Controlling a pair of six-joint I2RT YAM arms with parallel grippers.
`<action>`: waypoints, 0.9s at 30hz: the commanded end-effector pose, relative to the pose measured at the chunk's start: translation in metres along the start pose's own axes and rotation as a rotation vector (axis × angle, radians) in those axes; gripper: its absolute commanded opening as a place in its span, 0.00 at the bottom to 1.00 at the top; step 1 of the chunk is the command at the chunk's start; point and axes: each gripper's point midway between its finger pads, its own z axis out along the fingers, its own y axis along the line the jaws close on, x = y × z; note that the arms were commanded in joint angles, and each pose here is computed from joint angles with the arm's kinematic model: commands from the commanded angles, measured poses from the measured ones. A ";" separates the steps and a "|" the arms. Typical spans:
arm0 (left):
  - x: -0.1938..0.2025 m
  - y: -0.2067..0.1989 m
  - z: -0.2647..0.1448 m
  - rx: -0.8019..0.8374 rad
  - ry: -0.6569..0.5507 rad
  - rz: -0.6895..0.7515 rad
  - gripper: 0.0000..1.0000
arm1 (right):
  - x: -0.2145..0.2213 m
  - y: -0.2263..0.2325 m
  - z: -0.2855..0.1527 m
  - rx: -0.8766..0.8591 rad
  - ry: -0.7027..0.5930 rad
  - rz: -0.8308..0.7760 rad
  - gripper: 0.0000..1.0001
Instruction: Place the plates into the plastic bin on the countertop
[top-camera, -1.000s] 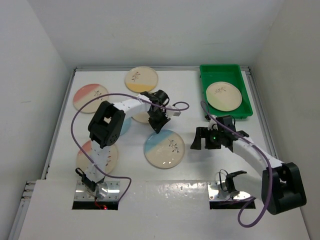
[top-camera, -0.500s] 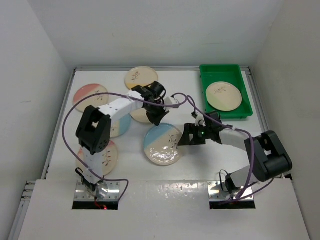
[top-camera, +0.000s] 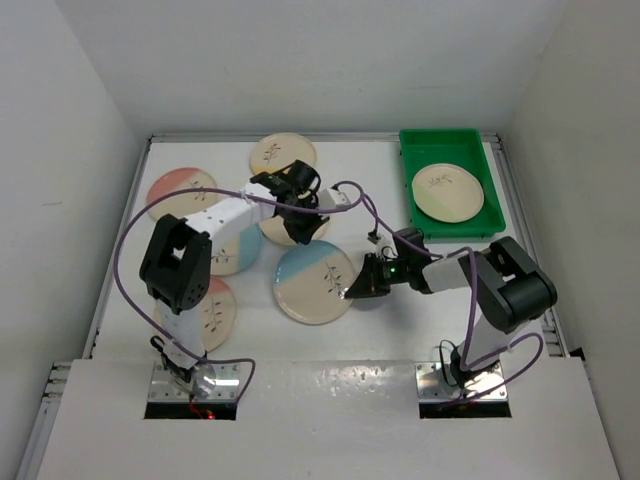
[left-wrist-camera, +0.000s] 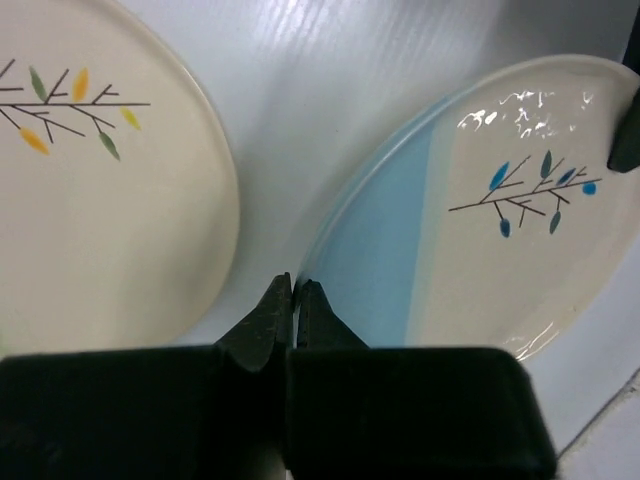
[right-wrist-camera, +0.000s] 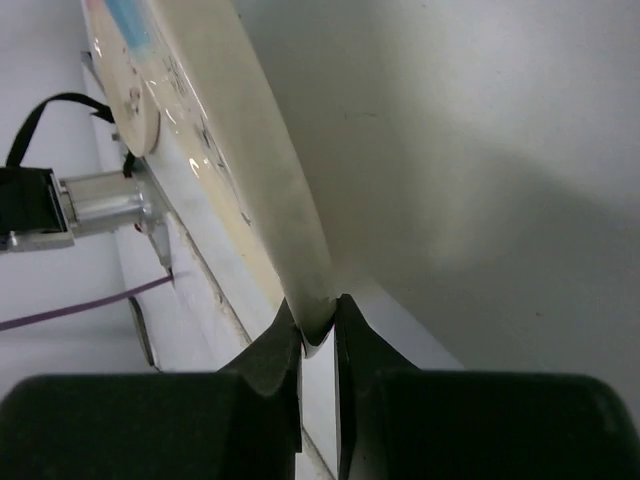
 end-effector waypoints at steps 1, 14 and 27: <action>-0.016 -0.008 -0.005 0.040 -0.060 0.000 0.00 | -0.057 0.034 -0.009 -0.096 -0.208 -0.061 0.00; -0.041 0.131 -0.130 -0.352 -0.265 -0.268 0.69 | -0.215 0.040 -0.182 0.041 -0.824 0.042 0.00; 0.007 0.137 -0.098 -0.336 -0.136 -0.348 0.69 | -0.276 -0.094 -0.306 0.232 -1.283 0.452 0.00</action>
